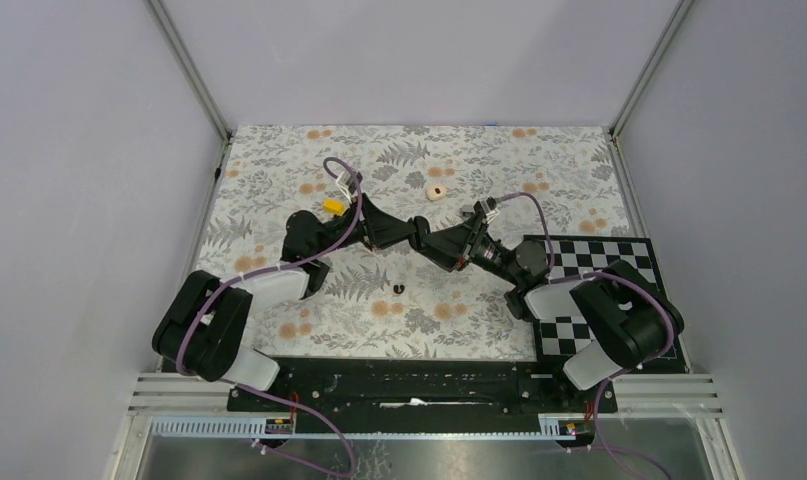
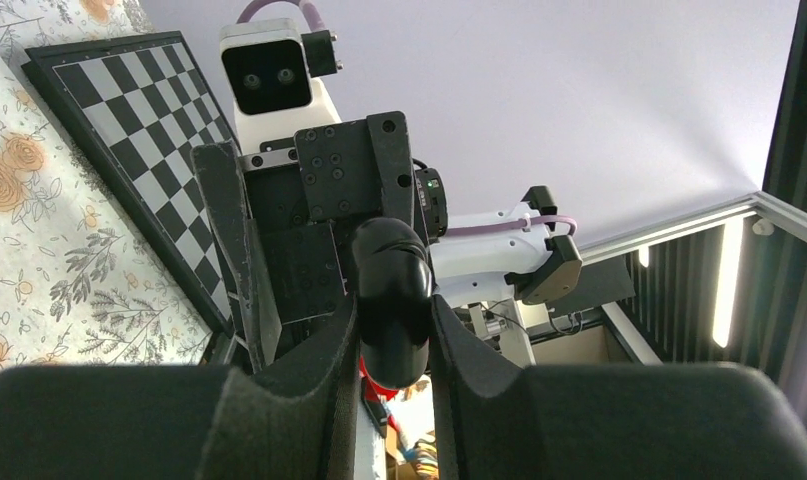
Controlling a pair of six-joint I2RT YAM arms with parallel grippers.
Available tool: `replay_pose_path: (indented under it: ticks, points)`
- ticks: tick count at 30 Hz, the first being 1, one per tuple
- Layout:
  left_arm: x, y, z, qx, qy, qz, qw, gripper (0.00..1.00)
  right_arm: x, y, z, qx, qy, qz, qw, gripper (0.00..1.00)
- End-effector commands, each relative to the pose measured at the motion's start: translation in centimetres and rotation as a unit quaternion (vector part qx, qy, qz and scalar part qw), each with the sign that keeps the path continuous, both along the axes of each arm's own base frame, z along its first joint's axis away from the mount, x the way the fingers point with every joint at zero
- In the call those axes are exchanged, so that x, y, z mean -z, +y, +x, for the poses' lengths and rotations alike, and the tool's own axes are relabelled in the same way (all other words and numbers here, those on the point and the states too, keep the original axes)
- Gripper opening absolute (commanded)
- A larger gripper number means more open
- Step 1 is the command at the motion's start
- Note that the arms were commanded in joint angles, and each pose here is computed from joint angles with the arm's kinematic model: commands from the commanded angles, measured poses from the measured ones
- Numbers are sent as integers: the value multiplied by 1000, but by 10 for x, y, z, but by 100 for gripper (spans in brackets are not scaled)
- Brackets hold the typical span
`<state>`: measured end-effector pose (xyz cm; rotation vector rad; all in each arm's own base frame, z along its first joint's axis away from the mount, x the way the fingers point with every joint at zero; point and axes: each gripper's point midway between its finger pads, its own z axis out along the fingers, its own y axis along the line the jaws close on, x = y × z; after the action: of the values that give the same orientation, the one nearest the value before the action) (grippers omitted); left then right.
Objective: Insert the wireless bluetooth earbuds into the charging case
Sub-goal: Open the charging case, then adjust the charging case at the center of the board.
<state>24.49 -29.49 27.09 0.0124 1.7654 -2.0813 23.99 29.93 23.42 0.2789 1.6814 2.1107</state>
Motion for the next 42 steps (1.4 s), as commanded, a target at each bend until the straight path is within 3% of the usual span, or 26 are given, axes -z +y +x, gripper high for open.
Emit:
replay_pose_path:
  ticks: [1, 11, 16, 25, 34, 42]
  points:
    - [-31, 8, -21, 16, -79, -20, 997, 0, 8, 1, 9, 20, -15, -47, 999, 70]
    - [-29, 15, -12, 5, -73, -14, 997, 0, 17, -1, 14, 41, -24, -144, 989, 75]
    - [-28, 20, -9, 4, -70, -10, 997, 0, 22, -9, 21, 69, -35, -215, 974, 82]
    - [-27, 30, 0, -18, -66, 16, 997, 0, 20, -19, 24, 84, -57, -286, 953, 83]
    - [7, 31, 19, -38, -21, 139, 989, 0, 12, -22, 27, 84, -87, -322, 939, 84]
    - [21, 35, 22, -43, -20, 199, 979, 0, 6, -29, 29, 87, -100, -361, 923, 84]
